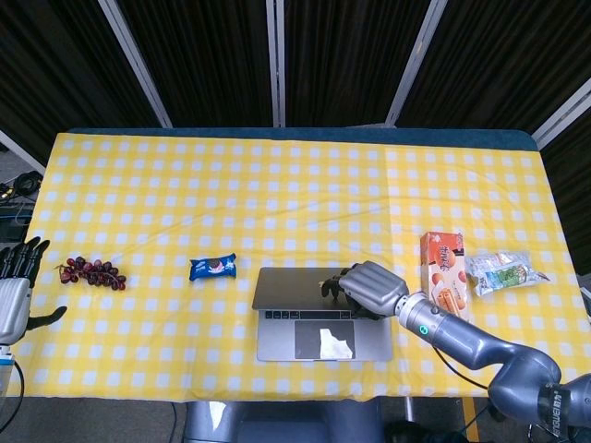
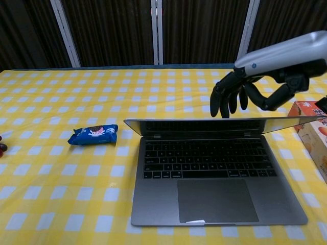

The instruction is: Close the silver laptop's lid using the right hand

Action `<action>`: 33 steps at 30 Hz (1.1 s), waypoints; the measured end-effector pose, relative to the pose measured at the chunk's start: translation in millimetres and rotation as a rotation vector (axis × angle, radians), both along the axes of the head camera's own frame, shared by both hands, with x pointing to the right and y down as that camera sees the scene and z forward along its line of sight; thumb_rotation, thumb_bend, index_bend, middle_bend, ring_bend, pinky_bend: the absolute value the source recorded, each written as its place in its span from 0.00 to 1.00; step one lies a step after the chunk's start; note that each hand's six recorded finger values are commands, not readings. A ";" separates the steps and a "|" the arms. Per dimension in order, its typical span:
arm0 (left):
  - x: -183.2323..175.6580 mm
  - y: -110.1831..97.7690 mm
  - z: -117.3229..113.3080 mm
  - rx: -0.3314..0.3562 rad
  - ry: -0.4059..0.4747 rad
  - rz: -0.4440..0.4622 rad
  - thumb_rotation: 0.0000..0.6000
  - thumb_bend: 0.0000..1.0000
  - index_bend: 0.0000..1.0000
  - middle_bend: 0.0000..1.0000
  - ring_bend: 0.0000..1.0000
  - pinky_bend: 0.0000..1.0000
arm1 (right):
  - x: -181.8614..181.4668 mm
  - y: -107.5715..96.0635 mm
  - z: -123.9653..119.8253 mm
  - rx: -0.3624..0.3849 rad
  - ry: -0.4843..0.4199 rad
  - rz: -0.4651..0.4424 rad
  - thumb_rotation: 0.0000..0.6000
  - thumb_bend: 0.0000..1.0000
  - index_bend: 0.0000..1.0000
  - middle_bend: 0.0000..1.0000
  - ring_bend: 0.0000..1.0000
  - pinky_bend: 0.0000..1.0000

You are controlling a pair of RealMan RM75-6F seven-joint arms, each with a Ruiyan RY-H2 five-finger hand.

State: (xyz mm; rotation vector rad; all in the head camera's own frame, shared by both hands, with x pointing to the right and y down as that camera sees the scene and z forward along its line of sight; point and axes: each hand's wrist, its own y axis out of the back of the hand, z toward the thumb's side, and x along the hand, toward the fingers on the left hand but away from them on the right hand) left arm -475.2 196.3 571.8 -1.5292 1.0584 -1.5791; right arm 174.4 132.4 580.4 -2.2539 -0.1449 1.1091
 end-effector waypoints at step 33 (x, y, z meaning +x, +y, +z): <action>3.0 2.7 4.1 -0.011 0.001 0.010 1.00 0.00 0.00 0.00 0.00 0.00 | 49.5 87.7 61.4 0.302 -0.007 -0.435 1.00 1.00 0.23 0.27 0.25 0.17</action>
